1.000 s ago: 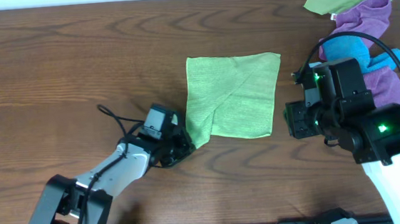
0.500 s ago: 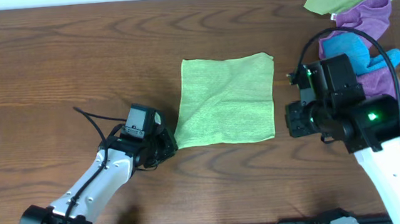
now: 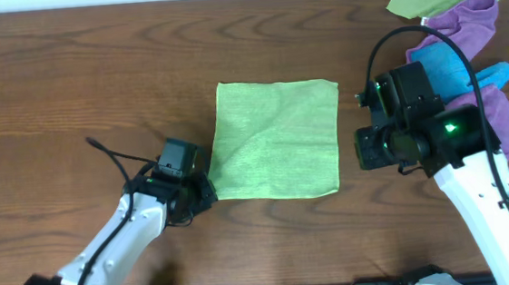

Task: Fold the cloth
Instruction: 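Reach the left gripper to the cloth's left edge and grasp it, then grasp the cloth's right edge with the right gripper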

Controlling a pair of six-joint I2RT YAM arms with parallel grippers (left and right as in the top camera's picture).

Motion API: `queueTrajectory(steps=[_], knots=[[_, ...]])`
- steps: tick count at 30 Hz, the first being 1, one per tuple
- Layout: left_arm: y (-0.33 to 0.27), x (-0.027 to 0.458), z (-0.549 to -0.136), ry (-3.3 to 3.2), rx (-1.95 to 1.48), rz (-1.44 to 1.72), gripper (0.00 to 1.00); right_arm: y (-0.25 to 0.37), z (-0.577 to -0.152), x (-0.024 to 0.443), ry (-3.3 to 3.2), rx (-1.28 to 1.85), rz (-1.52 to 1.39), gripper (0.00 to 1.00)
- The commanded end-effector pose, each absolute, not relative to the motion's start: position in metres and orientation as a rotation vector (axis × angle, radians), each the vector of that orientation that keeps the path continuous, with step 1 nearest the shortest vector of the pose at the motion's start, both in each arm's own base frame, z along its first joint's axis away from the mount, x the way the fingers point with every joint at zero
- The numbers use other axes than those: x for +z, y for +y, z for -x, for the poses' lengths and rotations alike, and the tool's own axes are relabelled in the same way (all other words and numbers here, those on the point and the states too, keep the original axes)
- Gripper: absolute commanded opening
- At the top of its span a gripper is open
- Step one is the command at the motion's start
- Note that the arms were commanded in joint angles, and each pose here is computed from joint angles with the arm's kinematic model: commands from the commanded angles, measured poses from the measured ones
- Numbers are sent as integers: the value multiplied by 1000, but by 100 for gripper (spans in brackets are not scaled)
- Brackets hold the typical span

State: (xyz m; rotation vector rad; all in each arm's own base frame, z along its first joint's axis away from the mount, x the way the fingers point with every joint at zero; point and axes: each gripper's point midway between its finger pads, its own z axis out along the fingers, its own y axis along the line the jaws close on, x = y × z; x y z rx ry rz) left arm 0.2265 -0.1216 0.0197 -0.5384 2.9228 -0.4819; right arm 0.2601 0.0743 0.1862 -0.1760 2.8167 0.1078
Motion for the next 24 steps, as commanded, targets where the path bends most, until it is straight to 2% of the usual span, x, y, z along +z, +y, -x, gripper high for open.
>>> queueTrajectory(steps=[1, 12, 16, 24], knots=[[-107, 33, -236, 2846, -390, 532, 6, 72, -260, 185, 2818, 102, 169, 1], [-76, 37, -210, 2880, -172, 590, 6, 75, -259, 185, 2823, 125, 183, 1], [-76, 37, -211, 2875, -171, 589, 6, 98, -243, 178, 2873, 328, 259, 1], [-80, 38, -213, 2867, -203, 619, 6, 137, -191, 125, 3025, 782, 279, 2]])
